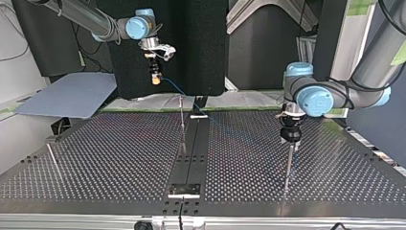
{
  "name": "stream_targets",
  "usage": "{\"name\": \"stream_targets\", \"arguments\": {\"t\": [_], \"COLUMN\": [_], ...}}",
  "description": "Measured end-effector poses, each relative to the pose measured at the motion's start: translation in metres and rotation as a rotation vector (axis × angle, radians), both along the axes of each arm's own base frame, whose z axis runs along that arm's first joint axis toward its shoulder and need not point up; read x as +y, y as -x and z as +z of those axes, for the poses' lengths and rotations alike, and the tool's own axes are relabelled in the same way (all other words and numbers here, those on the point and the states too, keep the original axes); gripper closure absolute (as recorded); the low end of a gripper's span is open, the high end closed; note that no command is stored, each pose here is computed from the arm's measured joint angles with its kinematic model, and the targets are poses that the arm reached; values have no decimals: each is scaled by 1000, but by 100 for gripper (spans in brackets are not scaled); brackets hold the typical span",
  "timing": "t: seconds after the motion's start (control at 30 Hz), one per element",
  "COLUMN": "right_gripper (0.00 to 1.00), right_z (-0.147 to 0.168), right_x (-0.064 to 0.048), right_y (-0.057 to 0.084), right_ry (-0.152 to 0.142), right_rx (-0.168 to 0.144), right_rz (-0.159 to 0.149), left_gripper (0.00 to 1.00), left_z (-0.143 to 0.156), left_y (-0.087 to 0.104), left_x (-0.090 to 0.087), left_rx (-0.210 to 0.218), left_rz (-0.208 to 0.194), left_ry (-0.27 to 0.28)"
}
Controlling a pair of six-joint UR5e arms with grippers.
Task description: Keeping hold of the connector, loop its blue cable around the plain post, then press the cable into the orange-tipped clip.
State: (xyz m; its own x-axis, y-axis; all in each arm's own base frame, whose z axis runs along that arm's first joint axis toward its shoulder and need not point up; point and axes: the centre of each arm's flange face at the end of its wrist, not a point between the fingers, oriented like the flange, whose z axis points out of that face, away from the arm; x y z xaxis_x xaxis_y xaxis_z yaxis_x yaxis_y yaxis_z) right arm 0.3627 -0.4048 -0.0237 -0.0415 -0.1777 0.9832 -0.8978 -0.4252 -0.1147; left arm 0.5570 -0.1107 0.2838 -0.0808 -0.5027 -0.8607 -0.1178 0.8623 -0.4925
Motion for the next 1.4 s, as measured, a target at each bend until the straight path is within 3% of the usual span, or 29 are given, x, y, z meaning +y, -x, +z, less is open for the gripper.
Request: {"name": "stream_targets", "arguments": {"t": [0.27,0.7,0.9,1.1,1.4], "right_gripper": [98,98,98,98,98], "right_z": [0,0,0,0,0], "right_x": [0,0,0,0,0], "right_y": [0,0,0,0,0], "right_ry": [0,-1,-2,-2,-3], "right_rx": [0,-1,-1,-2,-3], "right_rz": [0,2,3,3,3], "left_gripper": [1,1,1,1,1], "left_z": [-16,-26,-17,-10,-3], "left_y": [8,21,26,34,62], "left_x": [4,23,28,28,18], "left_rx": [-27,-100,-162,-206,-216], "left_rz": [-38,-3,-20,-37,-77], "left_ry": [86,203,259,309,398]}}
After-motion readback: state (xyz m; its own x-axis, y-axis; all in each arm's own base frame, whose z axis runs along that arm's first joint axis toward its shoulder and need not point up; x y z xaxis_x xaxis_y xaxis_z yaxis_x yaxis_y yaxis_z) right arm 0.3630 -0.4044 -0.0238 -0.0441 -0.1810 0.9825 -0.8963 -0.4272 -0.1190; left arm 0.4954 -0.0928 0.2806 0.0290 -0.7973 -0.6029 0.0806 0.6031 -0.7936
